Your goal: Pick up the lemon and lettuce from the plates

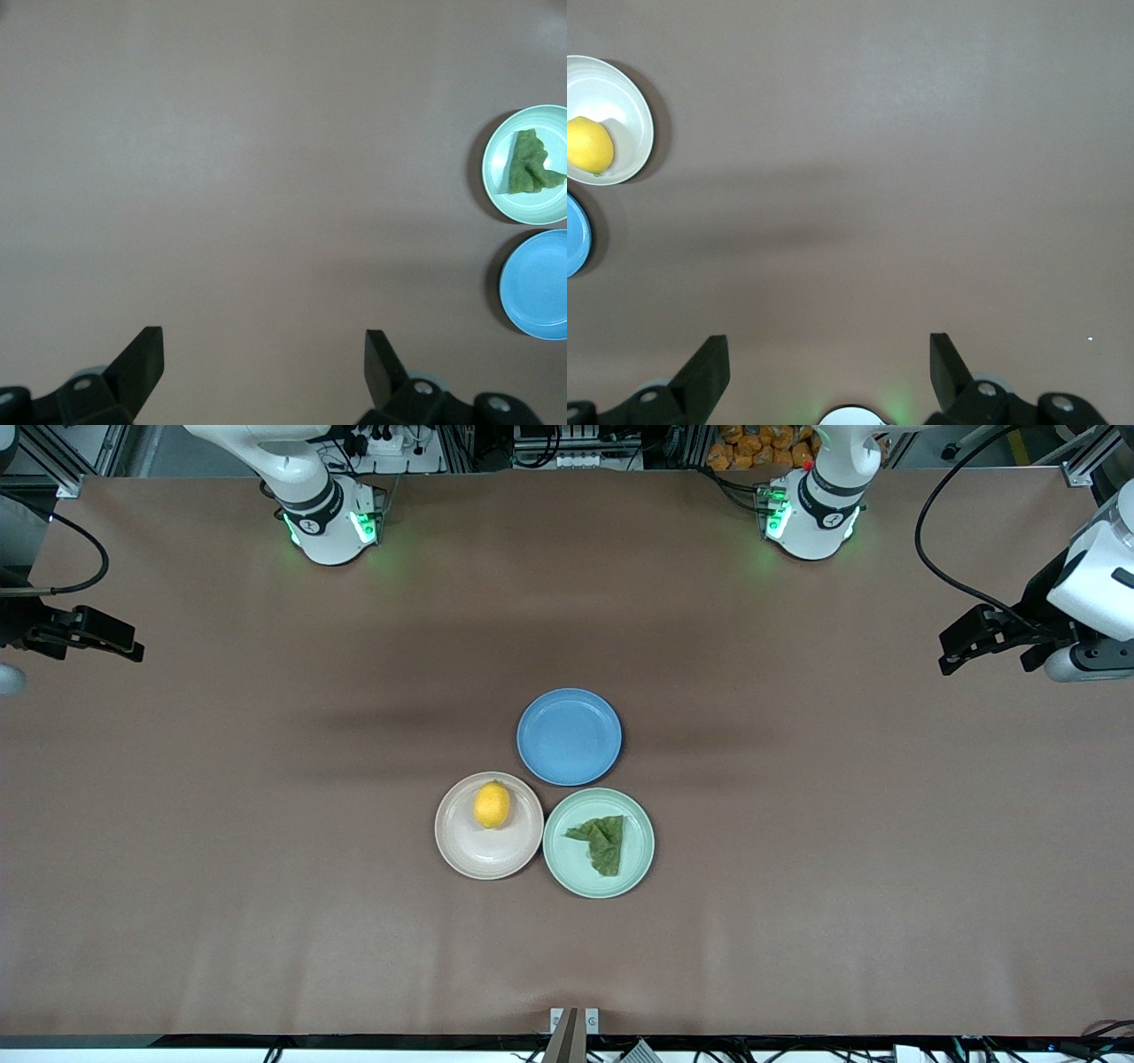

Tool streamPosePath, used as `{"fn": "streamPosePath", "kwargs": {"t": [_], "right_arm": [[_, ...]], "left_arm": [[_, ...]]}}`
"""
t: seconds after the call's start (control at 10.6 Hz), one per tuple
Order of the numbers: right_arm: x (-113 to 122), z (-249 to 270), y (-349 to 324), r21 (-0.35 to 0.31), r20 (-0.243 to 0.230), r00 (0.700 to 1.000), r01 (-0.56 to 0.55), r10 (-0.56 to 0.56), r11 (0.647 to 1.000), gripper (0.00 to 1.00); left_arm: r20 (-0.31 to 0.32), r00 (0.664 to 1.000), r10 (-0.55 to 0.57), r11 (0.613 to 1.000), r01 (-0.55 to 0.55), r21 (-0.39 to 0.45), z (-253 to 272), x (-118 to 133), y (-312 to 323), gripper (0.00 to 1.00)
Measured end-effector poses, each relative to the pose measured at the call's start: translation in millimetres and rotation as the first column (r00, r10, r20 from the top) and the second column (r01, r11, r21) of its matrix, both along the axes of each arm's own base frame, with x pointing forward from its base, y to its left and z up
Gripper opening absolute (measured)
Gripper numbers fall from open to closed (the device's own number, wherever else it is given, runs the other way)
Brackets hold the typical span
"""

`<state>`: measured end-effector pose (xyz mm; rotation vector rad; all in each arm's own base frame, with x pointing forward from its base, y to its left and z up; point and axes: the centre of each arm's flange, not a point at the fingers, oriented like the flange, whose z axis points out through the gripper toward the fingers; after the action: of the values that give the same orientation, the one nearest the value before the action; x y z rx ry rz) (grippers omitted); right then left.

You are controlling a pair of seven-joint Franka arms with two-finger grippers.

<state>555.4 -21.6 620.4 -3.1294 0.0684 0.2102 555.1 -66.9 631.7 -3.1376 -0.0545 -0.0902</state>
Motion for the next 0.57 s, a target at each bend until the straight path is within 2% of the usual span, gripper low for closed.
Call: {"fn": "streamPosePath", "kwargs": {"t": [0.57], "right_arm": [[0.0, 0.0, 0.0, 0.0, 0.0, 1.0, 0.0, 0.0, 1.0, 1.0]], "left_arm": [[-0.003, 1.0, -0.007, 1.0, 0.007, 0.0, -1.6, 0.4, -3.8, 1.0]]}}
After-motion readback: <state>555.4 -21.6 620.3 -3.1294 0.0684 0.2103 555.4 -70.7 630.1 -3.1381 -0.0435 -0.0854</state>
